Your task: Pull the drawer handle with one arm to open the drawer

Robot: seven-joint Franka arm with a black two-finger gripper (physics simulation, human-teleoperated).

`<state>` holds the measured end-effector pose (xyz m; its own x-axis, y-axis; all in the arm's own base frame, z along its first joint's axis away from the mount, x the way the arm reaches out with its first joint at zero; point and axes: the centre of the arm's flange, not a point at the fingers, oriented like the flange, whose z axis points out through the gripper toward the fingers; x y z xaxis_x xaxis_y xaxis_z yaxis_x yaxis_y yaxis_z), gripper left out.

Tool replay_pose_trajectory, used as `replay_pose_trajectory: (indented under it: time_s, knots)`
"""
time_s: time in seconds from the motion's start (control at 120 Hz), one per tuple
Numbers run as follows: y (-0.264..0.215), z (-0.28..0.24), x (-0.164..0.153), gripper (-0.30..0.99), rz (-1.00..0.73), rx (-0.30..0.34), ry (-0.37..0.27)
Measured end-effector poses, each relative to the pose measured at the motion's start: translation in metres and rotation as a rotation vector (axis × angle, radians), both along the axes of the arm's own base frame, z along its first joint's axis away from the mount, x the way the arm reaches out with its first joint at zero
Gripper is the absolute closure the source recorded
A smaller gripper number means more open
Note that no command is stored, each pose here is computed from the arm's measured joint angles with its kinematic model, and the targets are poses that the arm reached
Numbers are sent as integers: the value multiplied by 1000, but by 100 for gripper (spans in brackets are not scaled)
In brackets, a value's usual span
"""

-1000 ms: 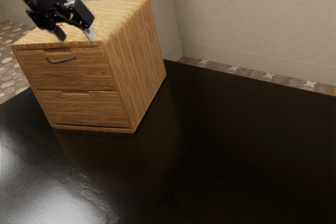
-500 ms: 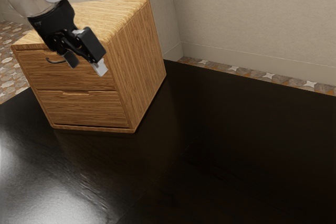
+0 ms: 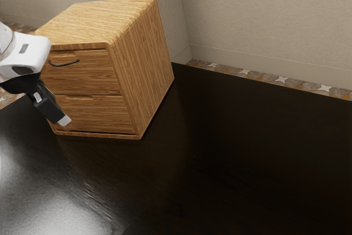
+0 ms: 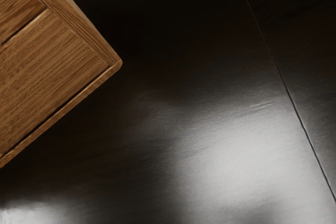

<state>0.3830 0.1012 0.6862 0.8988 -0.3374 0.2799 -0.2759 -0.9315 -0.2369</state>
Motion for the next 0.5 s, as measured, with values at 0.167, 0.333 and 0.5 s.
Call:
replay_pose_trajectory:
  time_s: [0.167, 0.333, 0.5]
  knots:
    - [17, 3, 7, 0, -163, 159, -45]
    - [42, 6, 12, 0, -290, 253, -50]
    - [74, 5, 20, 0, -364, 319, -30]
